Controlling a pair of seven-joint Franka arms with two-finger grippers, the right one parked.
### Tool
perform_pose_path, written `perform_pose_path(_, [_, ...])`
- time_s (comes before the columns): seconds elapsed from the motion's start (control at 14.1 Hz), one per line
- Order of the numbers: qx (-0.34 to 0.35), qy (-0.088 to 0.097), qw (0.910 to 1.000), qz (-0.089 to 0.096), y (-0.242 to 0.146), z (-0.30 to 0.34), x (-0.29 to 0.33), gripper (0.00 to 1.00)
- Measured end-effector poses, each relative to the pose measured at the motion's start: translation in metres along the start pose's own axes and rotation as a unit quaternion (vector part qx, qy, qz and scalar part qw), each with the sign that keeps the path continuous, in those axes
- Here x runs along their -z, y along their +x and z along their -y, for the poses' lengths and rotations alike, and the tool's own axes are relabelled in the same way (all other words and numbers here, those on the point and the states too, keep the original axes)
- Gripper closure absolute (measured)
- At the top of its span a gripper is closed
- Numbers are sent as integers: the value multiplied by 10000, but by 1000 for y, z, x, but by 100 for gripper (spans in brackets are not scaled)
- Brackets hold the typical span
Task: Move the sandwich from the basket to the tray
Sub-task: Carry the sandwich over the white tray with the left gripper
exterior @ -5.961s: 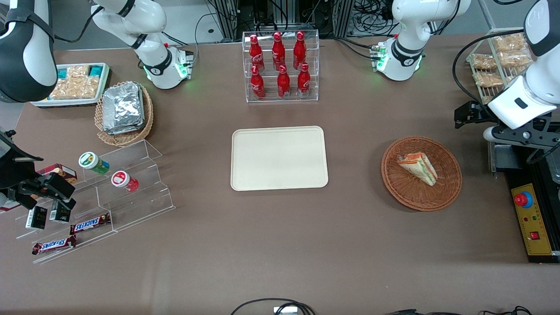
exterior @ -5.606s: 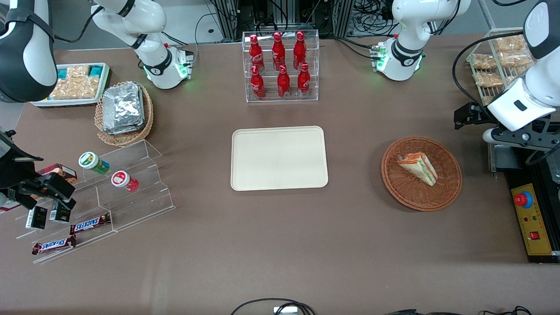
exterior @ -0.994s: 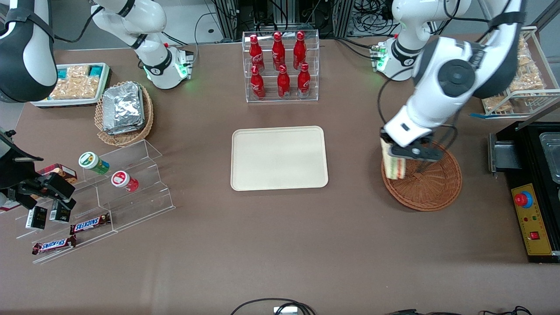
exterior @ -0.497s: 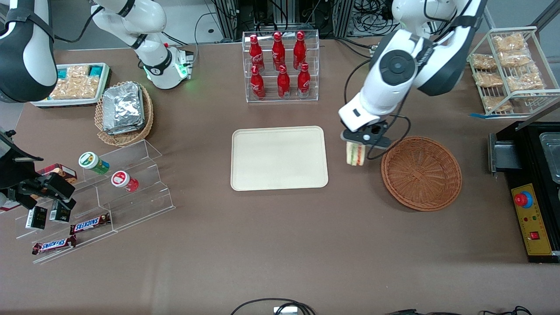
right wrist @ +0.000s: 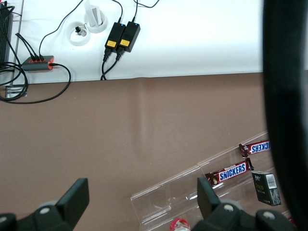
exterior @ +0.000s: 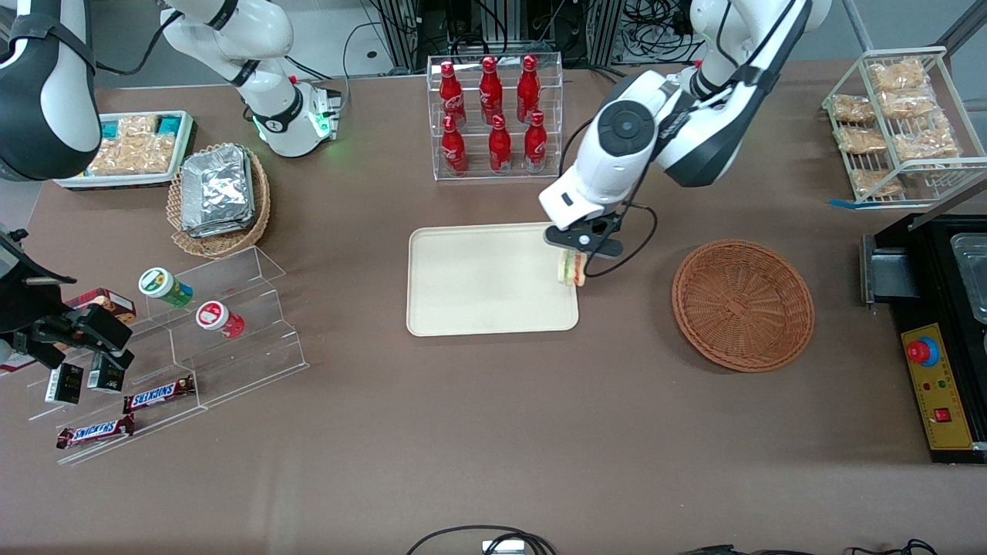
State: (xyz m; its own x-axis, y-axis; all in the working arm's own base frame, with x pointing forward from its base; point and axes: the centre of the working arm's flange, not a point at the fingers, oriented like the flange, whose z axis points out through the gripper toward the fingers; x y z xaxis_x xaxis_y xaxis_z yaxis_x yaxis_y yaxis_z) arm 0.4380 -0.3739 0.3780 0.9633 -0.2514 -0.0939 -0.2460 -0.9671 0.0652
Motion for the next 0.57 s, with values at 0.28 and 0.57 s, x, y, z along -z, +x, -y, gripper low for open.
perform_pose_path(0.28, [48,123,9999,22,5,-18,-45,83])
perform_pose_path(0.57, [104,215,9997,4,6,-33,-84,83])
